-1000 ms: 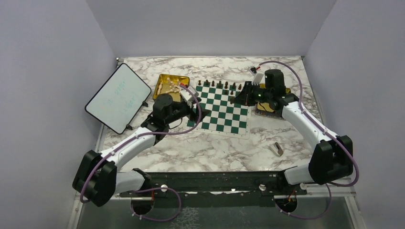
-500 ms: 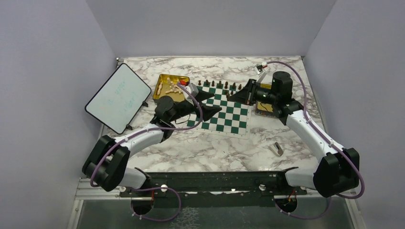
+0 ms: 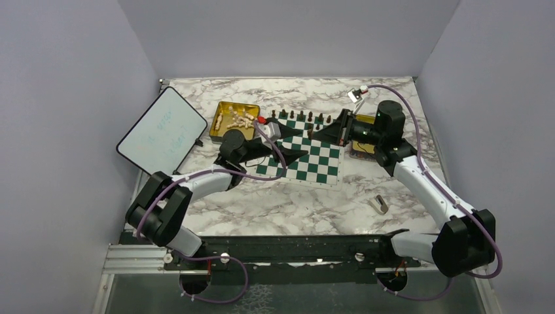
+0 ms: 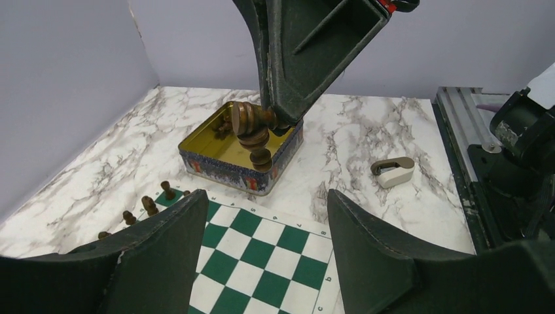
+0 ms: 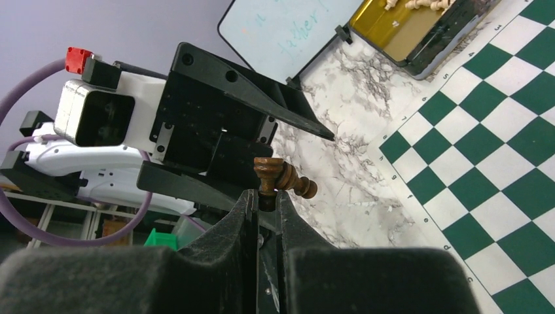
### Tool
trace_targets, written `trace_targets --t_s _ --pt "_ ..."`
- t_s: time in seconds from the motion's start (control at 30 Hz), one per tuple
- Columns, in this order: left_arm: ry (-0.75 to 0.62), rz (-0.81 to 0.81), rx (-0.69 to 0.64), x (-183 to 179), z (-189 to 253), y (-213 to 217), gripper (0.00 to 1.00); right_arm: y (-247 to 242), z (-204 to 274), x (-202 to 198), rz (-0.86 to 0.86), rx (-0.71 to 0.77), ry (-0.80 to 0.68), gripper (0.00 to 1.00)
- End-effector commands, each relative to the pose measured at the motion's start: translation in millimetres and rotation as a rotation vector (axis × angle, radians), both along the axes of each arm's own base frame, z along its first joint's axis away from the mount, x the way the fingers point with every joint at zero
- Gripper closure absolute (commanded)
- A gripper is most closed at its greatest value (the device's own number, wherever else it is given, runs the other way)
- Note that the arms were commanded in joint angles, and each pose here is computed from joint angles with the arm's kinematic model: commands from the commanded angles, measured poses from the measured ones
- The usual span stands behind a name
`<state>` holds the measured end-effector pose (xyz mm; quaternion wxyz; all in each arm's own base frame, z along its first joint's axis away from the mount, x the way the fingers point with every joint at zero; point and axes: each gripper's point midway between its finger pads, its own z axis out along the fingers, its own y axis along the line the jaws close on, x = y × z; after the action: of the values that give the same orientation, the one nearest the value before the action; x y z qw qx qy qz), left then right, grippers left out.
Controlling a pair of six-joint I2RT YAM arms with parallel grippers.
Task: Set up the chess pieces on the board
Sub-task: Pick up the chess piece from the storage box.
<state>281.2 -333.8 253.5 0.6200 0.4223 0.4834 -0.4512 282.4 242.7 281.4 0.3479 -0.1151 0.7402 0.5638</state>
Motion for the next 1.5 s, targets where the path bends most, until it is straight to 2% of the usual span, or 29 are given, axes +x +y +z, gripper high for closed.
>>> trace_targets --t_s 0.0,0.13,0.53,0.73,1.03,1.17,1.27,1.37,1.47 --pt "-0.12 -0.062 -0.035 -3 23 -9 0.32 5 12 -10 0.047 0.037 -0.029 0.89" --pt "-0.125 -0.067 -0.054 -1 28 -12 0.33 8 9 -10 0.053 0.037 -0.022 0.9" --pt "-0.095 -0.101 -0.055 -3 21 -16 0.52 13 3 -7 0.057 0.034 -0.008 0.89" --pt "-0.081 -0.103 -0.061 -3 20 -13 0.71 13 -3 -6 0.058 0.024 0.002 0.9" --pt "0.04 -0.024 -0.06 6 1 7 0.92 11 -16 -5 0.048 -0.014 0.014 0.89" --pt "0.158 0.047 -0.019 10 -15 22 0.95 0 -37 11 -0.044 -0.143 0.026 0.89" --pt "0.252 0.177 0.073 18 -36 41 0.95 -11 -62 21 -0.096 -0.272 0.07 0.88" --pt "0.298 0.304 0.193 20 -54 64 0.94 -26 -95 20 -0.109 -0.426 0.15 0.88" --pt "0.288 0.369 0.278 17 -59 80 0.92 -42 -119 19 -0.12 -0.577 0.192 0.88"
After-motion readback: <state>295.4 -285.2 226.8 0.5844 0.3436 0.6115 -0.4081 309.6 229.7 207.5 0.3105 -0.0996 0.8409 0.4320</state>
